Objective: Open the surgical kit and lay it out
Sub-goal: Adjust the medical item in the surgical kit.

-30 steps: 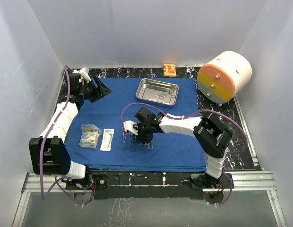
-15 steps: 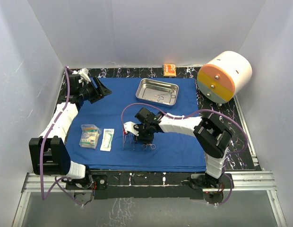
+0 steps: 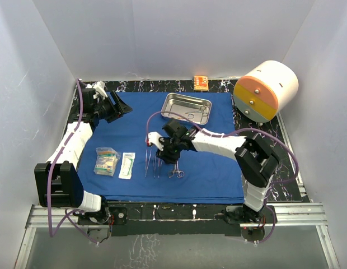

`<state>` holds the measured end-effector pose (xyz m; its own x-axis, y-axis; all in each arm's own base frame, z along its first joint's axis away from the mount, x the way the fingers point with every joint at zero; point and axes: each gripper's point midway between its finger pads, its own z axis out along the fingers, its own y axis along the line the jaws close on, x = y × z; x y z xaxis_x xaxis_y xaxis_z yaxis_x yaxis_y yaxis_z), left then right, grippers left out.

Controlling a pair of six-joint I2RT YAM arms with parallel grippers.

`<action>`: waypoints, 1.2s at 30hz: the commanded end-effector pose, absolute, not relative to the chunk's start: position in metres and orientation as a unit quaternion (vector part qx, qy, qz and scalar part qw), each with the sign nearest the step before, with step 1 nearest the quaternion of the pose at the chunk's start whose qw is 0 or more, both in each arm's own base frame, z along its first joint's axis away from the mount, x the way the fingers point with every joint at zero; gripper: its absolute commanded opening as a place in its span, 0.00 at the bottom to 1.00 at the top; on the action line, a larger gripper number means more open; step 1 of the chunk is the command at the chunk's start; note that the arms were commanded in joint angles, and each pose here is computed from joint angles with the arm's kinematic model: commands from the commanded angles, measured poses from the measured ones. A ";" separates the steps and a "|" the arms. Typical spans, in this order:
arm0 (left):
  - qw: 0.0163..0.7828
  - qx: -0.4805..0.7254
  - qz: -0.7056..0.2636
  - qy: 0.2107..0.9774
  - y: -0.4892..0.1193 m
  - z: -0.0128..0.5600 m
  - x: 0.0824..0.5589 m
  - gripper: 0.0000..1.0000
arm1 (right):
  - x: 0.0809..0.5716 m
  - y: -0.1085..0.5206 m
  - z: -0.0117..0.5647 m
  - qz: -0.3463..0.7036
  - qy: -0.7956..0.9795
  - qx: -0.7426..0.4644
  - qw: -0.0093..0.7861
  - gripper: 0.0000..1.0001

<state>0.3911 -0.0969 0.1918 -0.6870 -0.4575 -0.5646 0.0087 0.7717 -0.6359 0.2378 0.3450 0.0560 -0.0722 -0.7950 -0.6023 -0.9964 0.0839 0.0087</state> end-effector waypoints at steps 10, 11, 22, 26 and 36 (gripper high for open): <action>0.391 -0.123 -0.327 0.852 -0.098 0.210 0.385 0.63 | 0.276 0.307 0.093 0.212 0.719 -0.590 0.300 0.38; 0.391 -0.123 -0.326 0.852 -0.098 0.210 0.385 0.63 | 0.276 0.304 0.089 0.210 0.722 -0.589 0.295 0.38; 0.390 -0.124 -0.325 0.853 -0.097 0.208 0.385 0.63 | 0.274 0.289 0.052 0.188 0.738 -0.593 0.261 0.36; 0.389 -0.124 -0.327 0.852 -0.098 0.208 0.384 0.63 | 0.273 0.289 0.048 0.191 0.741 -0.591 0.255 0.35; 0.388 -0.125 -0.328 0.852 -0.098 0.207 0.384 0.63 | 0.266 0.289 0.029 0.203 0.752 -0.584 0.229 0.35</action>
